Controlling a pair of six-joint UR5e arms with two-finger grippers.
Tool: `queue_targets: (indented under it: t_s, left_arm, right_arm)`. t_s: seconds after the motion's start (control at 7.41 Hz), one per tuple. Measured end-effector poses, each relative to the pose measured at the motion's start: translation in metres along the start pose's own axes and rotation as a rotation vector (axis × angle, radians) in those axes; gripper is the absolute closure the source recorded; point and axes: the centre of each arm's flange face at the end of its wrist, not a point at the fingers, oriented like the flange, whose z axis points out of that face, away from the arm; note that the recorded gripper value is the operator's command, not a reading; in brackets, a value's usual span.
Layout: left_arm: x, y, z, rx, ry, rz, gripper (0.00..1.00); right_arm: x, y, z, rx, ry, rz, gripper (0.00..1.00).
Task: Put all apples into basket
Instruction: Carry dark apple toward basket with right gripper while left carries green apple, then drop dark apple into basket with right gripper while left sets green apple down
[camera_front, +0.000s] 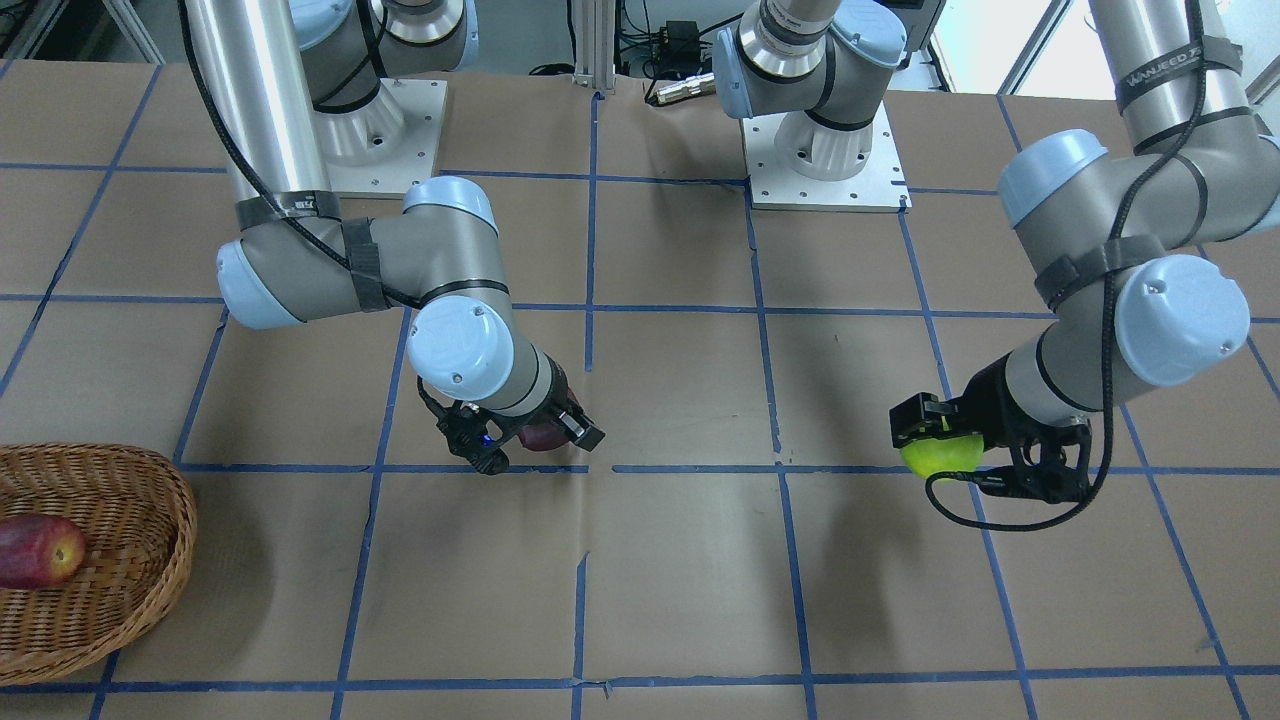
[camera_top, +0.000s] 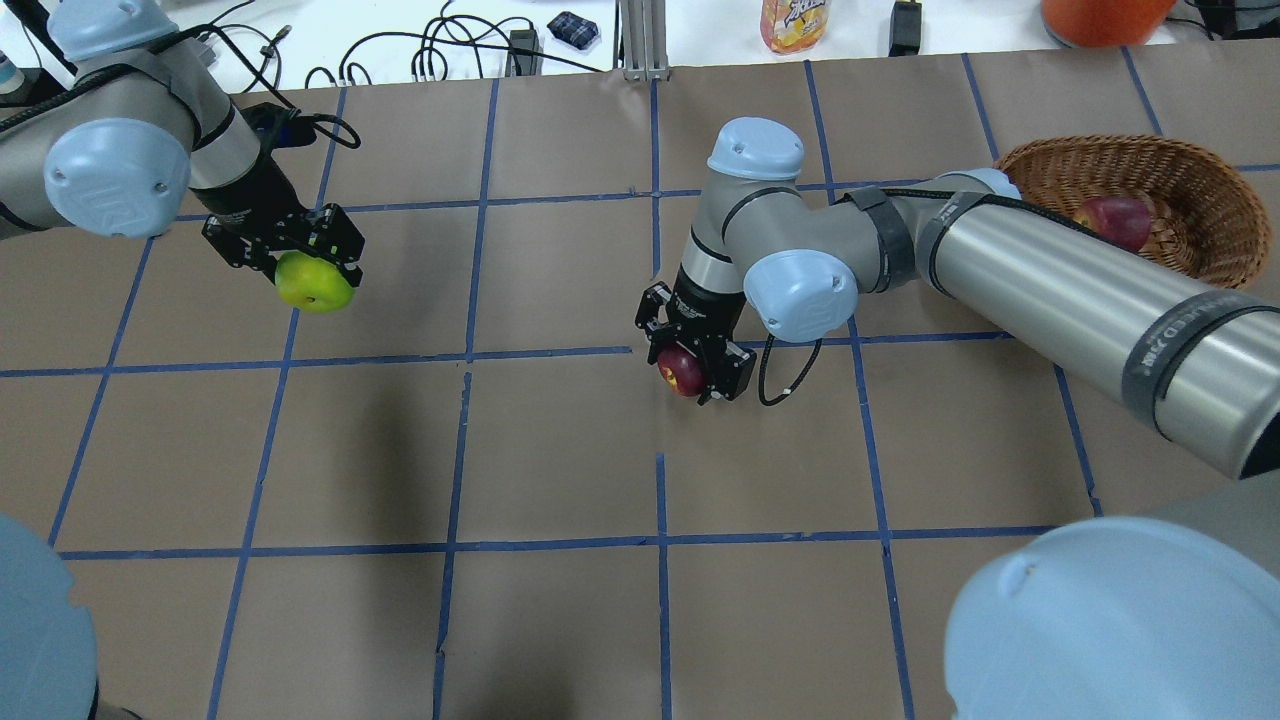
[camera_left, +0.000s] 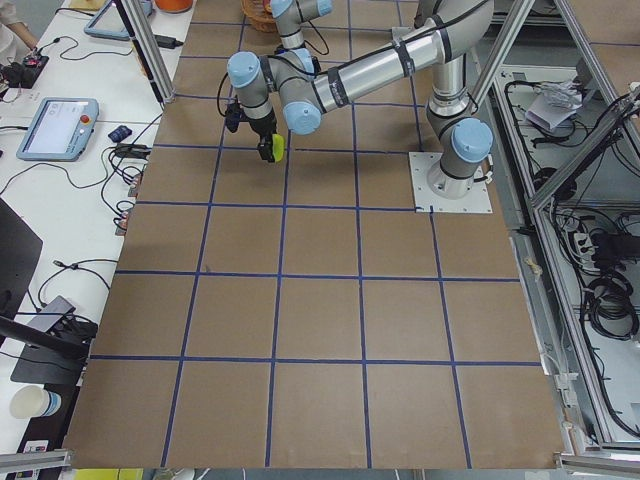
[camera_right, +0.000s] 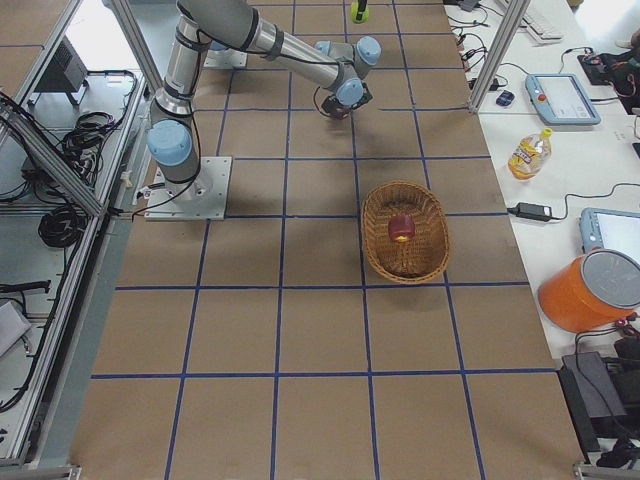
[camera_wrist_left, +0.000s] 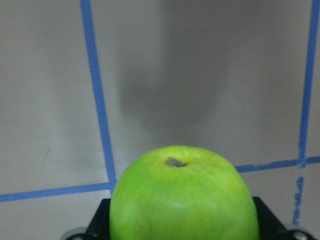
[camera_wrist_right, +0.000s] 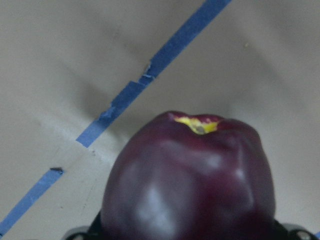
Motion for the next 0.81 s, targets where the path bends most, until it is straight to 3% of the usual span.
queue_targets:
  t_s: [0.14,0.4,0.68,0.81]
  left_arm:
    - [0.023,0.009,0.000,0.003,0.023,-0.013,0.84]
    - [0.103,0.033,0.015,-0.012,0.060,-0.003,0.84]
    - [0.205,0.048,0.043,0.024,0.047,-0.025,0.83]
    - [0.250,0.054,0.058,0.053,0.047,-0.063,0.83]
  right_arm:
    - [0.007,-0.008,-0.027,0.041,-0.011,0.005,1.00]
    - [0.037,-0.058,-0.104,0.121,-0.030,-0.014,1.00]
    - [0.097,-0.140,-0.193,0.143,-0.016,-0.126,1.00]
    - [0.135,-0.181,-0.229,0.162,0.031,-0.226,1.00]
